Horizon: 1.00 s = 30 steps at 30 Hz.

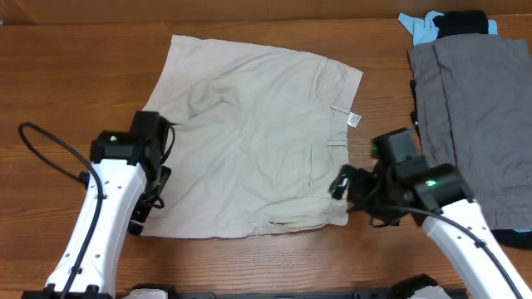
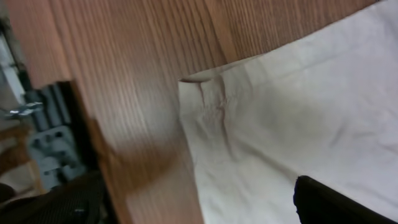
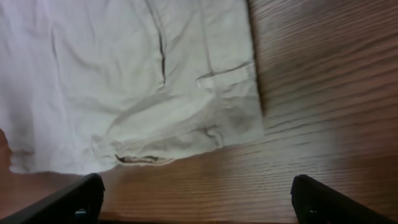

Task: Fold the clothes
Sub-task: 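Lower both grippers and grasp the front hem corners of the shorts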

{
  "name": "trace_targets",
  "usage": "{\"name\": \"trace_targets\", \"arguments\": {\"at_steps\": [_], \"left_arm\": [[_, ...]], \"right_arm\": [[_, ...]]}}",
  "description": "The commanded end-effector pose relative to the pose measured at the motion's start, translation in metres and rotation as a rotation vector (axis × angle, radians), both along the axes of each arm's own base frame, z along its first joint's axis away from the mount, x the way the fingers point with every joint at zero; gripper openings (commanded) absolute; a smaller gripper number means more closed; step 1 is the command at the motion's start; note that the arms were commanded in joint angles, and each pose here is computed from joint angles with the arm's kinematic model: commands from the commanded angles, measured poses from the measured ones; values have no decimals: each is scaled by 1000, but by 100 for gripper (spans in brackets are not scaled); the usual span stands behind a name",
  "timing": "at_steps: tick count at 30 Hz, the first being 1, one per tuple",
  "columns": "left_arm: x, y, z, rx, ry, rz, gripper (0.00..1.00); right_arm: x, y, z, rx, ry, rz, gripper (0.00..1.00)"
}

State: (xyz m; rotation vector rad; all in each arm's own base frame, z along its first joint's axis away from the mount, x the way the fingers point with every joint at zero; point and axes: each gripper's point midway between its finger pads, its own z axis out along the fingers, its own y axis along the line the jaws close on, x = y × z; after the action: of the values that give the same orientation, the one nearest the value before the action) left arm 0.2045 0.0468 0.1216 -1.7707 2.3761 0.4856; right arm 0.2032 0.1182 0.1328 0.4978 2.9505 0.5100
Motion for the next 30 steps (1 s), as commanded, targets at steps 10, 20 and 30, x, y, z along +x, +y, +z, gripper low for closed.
{"name": "trace_targets", "arguments": {"at_steps": [10,20,30], "left_arm": [[-1,15,-81,-57,-61,-57,89],[-3,15,-106,-54,-85,-99,79],[-12,21,-129,-25,-113,-86,9]], "right_arm": [[-11,23,-28,-107,68,87,97],[-12,21,-34,-123,97,70,97],[-11,22,-35,-118,101,39,96]]}}
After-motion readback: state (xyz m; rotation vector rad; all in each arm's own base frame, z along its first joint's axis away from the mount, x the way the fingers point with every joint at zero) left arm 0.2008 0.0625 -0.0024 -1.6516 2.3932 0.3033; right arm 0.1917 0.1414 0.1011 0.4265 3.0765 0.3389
